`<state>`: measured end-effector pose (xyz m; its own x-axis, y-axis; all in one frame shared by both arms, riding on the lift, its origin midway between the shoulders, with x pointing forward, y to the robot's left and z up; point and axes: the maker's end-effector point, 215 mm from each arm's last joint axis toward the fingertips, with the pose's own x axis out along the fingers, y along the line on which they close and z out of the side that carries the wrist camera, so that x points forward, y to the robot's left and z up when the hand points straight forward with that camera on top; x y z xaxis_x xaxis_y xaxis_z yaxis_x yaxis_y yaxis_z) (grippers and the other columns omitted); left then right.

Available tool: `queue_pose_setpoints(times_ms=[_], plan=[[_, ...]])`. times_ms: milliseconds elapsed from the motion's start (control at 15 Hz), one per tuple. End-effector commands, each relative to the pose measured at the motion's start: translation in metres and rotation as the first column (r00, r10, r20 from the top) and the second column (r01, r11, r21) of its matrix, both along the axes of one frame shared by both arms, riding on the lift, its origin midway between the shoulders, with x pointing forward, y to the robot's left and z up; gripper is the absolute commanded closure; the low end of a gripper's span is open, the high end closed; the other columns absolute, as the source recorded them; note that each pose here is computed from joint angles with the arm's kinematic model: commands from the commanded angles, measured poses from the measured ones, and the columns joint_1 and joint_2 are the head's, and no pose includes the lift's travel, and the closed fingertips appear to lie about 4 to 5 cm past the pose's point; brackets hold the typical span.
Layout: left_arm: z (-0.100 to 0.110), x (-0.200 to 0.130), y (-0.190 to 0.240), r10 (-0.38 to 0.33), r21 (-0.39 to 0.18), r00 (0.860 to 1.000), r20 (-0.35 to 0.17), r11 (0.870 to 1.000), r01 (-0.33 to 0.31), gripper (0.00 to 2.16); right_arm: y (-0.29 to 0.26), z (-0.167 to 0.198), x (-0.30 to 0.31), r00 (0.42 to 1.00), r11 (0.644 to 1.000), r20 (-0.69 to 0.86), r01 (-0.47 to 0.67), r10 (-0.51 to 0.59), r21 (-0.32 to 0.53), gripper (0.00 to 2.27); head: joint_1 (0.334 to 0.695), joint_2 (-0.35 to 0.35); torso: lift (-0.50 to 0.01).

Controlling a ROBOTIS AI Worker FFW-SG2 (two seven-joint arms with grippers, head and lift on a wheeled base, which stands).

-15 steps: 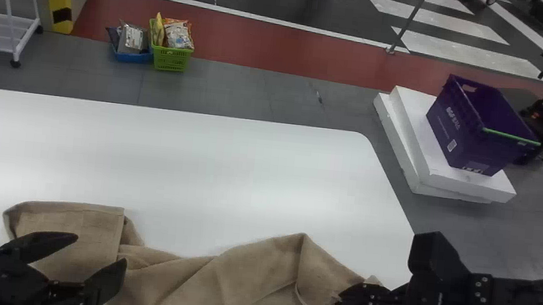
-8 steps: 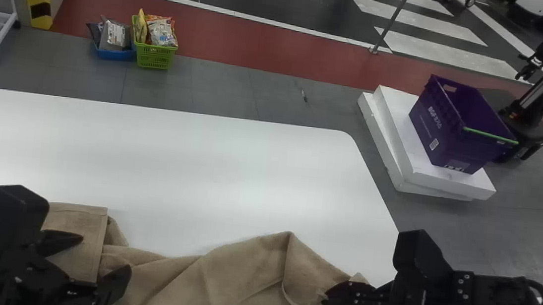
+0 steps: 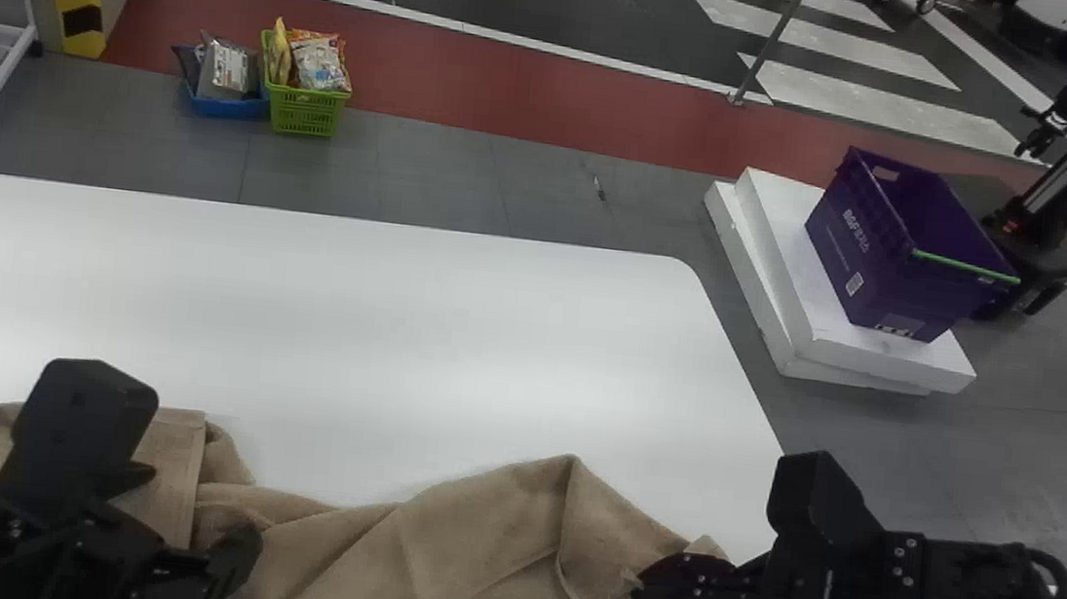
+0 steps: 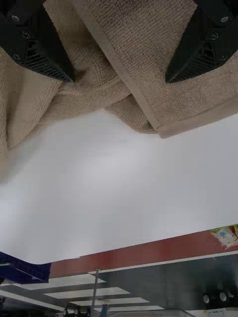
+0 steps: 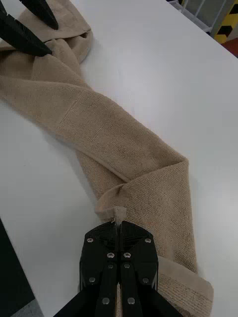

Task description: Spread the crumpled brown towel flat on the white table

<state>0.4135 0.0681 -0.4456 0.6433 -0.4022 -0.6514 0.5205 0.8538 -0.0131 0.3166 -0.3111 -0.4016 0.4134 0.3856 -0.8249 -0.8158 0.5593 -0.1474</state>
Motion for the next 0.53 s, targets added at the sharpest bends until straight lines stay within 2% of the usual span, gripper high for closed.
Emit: queue_pose_setpoints(times_ms=[0, 67, 133, 200, 400, 467], plan=[[0.004, 0.004, -0.002, 0.003, 0.01, 1.0, 0.013, 1.0, -0.003, 0.21, -0.005, -0.001, -0.004, 1.0, 1.0, -0.009, 0.007, -0.007, -0.004, 1.12, 0.695, -0.35, -0.123], [0.005, 0.005, 0.003, 0.011, 0.009, 1.0, 0.013, 1.0, -0.011, 0.24, -0.006, -0.003, -0.005, 1.0, 1.0, -0.01, 0.009, -0.009, -0.004, 1.12, 0.695, -0.35, -0.123], [0.009, 0.007, 0.013, 0.021, 0.005, 1.0, 0.015, 1.0, -0.021, 0.38, -0.006, -0.004, -0.005, 1.0, 1.0, -0.009, 0.002, -0.002, -0.004, 1.12, 0.695, -0.35, -0.123], [0.005, 0.005, 0.023, 0.033, 0.001, 0.999, -0.008, 0.999, -0.033, 0.58, -0.004, -0.005, -0.004, 1.0, 1.0, -0.004, -0.006, 0.006, -0.001, 1.12, 0.695, -0.35, -0.123], [0.008, 0.009, 0.054, 0.066, 0.0, 0.998, -0.013, 0.998, -0.066, 0.97, 0.001, -0.004, 0.003, 1.0, 1.0, 0.006, -0.016, 0.016, 0.007, 1.12, 0.695, -0.338, -0.123], [0.008, 0.01, 0.065, 0.081, 0.003, 0.997, -0.014, 0.997, -0.081, 0.97, 0.004, -0.004, 0.004, 1.0, 1.0, 0.007, -0.02, 0.02, 0.011, 1.12, 0.695, -0.324, -0.123]])
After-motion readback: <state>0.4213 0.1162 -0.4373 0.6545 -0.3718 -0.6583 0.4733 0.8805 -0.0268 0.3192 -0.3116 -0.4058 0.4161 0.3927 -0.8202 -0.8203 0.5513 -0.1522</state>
